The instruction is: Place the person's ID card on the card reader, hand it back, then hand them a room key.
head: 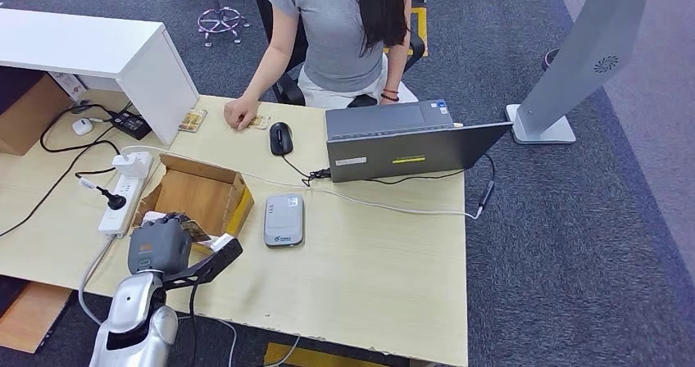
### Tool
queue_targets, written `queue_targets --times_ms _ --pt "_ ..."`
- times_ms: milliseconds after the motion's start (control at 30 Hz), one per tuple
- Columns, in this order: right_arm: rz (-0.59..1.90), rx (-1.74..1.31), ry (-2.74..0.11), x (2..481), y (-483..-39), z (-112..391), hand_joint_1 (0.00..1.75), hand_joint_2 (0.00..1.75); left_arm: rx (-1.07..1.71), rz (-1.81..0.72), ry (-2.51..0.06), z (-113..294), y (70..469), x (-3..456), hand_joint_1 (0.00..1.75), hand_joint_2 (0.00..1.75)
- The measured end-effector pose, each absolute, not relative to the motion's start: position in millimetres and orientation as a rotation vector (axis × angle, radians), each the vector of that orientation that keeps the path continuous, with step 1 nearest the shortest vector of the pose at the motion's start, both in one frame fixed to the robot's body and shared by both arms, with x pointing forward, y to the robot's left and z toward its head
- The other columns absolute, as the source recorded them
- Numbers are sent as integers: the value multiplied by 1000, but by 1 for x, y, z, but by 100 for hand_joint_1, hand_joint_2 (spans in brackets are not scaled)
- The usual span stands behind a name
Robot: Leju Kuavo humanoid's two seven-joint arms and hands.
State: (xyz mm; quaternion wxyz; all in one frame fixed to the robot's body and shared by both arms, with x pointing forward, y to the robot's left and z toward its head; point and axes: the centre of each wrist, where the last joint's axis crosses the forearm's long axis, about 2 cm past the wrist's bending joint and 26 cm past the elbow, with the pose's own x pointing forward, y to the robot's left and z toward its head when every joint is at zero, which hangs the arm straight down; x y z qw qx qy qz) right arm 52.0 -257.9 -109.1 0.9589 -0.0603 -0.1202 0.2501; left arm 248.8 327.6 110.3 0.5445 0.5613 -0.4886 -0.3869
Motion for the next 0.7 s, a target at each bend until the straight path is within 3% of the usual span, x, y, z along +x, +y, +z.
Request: queue_targets --times_ms 700 --pt "537 -120 -267 56 -258 -109 0 175 1472 -857 -1312 183 326 314 175 175"
